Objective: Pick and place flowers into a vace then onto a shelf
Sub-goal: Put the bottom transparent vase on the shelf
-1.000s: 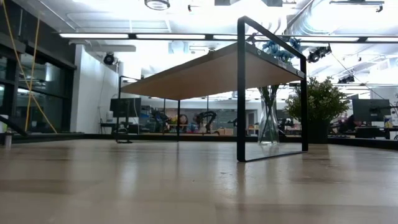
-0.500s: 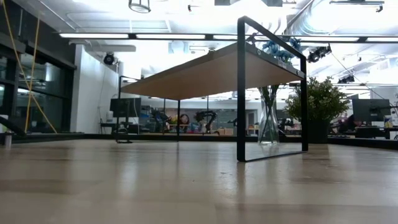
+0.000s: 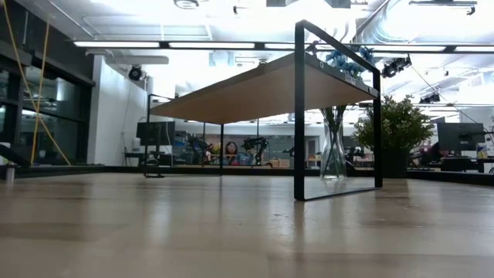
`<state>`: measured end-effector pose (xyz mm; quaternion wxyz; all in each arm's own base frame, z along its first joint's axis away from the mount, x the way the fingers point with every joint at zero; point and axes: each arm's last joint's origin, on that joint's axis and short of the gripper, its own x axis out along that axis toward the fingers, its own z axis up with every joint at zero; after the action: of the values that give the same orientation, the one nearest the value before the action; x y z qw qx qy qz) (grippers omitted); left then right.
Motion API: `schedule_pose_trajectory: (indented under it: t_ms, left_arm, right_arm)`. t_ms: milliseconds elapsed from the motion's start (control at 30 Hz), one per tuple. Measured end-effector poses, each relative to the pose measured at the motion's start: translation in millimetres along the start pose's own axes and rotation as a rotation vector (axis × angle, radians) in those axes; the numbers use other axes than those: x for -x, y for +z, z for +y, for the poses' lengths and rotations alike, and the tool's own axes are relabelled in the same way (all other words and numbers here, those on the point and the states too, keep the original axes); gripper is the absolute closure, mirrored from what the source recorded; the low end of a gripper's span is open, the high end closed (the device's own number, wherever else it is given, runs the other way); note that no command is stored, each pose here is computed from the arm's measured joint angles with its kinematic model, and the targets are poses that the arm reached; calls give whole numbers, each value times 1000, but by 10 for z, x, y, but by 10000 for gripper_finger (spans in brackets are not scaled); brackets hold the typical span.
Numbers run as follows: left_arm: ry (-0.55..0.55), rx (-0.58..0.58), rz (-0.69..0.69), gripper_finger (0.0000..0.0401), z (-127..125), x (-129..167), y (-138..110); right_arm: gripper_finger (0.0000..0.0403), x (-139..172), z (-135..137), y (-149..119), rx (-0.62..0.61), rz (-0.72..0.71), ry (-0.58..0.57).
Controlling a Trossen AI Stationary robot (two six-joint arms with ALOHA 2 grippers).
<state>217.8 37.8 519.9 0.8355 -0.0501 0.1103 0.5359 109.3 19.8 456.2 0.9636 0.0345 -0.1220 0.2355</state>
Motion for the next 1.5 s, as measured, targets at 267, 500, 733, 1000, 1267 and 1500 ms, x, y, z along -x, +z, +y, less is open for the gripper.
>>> schedule_pose_trajectory:
  t_ms: [267,500,733,1000,1267,1500]
  left_arm:
    - [-142,-12,3,196,69,-305,146]
    - [-236,-63,87,196,-34,-670,78]
    - [-279,-95,138,196,-137,-941,4]
    - [-322,-135,125,196,-261,-1058,-23]
    - [-457,-41,46,196,-167,-1147,120]
    - [-579,-47,126,196,-173,-1135,60]
  right_arm:
    - [304,0,0,-1,-1,0,0]
    - [304,0,0,-1,-1,0,0]
    - [304,0,0,-1,-1,1,0]
    - [305,-1,-1,-4,0,1,0]
    - [305,-1,-1,-4,-10,1,0]
    - [304,-1,-1,-4,-18,1,0]
